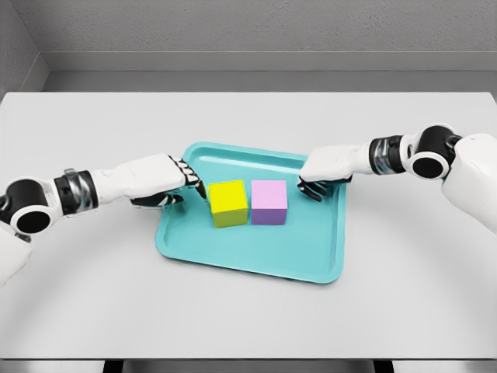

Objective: Push two cubes

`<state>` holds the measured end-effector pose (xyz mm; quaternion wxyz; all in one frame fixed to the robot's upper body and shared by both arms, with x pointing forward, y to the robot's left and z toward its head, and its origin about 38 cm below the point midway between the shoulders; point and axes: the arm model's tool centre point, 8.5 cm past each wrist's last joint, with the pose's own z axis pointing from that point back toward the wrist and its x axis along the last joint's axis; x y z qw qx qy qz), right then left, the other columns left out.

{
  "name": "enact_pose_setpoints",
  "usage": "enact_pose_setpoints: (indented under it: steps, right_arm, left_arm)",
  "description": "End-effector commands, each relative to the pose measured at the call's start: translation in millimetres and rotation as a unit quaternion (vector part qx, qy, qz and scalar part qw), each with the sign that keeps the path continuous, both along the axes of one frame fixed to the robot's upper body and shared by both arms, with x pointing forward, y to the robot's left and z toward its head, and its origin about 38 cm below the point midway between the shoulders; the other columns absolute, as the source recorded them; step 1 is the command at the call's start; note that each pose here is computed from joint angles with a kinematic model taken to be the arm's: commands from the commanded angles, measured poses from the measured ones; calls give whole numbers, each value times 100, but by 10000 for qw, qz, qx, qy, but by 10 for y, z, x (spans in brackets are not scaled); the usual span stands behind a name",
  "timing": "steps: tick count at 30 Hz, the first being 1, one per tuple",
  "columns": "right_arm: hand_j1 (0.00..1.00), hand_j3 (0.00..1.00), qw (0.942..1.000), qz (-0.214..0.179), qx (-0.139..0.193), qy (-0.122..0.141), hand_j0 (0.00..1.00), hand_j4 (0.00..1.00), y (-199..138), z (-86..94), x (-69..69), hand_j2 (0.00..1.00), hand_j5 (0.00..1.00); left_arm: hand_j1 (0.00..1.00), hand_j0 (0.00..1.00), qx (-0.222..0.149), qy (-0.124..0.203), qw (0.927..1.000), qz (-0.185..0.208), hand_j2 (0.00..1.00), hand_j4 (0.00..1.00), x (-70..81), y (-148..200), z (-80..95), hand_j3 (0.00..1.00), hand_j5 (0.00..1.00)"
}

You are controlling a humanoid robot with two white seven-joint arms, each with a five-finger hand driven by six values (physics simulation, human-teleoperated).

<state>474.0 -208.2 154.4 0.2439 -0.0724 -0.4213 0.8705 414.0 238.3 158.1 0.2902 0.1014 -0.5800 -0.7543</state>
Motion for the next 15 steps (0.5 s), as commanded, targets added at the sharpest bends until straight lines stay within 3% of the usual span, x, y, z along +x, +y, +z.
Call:
enact_pose_setpoints:
  steps: [1,7,15]
  right_arm:
    - [12,12,10000,66,-51,54,12,12,25,-46,-38,12,12]
    - [12,12,9993,326,-145,61,12,12,101,-66,-151,12,12]
    - [12,12,9993,331,-149,46,12,12,107,-52,-141,12,12]
  left_arm:
    - [61,61,-20,119,9999,100,61,61,26,47,-66,61,61]
    - [61,61,-131,125,9998,33,61,61,43,-72,-73,61,61]
    - [61,61,-131,132,9998,-94,61,61,44,-184,-79,61,61]
